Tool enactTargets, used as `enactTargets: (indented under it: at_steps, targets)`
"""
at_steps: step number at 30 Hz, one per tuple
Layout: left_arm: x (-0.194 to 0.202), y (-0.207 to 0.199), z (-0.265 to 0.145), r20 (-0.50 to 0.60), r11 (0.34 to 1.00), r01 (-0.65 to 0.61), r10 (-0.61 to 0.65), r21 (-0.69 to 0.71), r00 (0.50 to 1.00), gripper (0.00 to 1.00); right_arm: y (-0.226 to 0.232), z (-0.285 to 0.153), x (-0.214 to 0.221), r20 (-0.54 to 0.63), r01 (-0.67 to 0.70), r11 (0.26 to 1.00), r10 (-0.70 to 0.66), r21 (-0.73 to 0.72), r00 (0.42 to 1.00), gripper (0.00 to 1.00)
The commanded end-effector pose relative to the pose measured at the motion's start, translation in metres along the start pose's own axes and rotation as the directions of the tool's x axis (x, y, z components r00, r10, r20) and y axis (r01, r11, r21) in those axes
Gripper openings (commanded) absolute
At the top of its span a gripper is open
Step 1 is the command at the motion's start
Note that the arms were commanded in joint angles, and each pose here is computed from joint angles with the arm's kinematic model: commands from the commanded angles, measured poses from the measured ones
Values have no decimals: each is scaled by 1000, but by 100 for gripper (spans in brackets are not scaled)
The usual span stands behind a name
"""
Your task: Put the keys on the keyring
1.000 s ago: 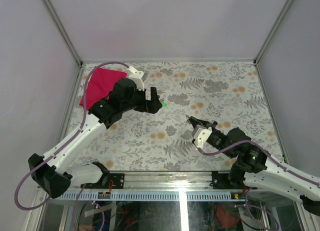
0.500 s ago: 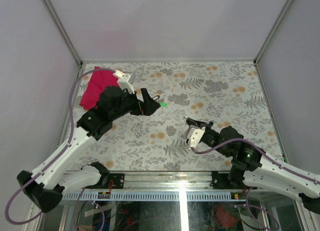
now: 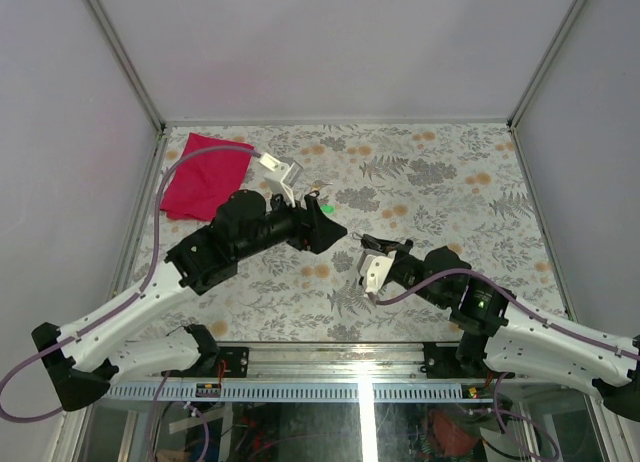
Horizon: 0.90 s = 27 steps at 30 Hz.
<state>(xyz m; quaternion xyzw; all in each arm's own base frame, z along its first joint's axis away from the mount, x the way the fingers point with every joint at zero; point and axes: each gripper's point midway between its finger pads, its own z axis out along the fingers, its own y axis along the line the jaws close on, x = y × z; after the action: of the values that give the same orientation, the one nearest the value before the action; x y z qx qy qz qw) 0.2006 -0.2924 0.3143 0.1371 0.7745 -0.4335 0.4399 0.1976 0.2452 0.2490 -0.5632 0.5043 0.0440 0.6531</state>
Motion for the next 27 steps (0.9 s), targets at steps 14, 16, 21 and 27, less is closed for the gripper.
enactTargets:
  at_steps: [14,16,21,27]
  targets:
    - [-12,-24,27,56,997,53,-56,58,997,44,-38,2,-52,165,-61,994,46,91,985,0]
    - [-11,-24,30,51,997,53,-56,57,997,41,-38,2,-52,166,-62,994,46,90,985,0]
    - [-8,-23,35,37,997,54,-56,56,998,34,-37,4,-52,168,-60,994,44,89,985,0]
    - [-3,-24,36,21,997,54,-55,62,998,30,-40,5,-52,164,-59,993,41,104,986,0]
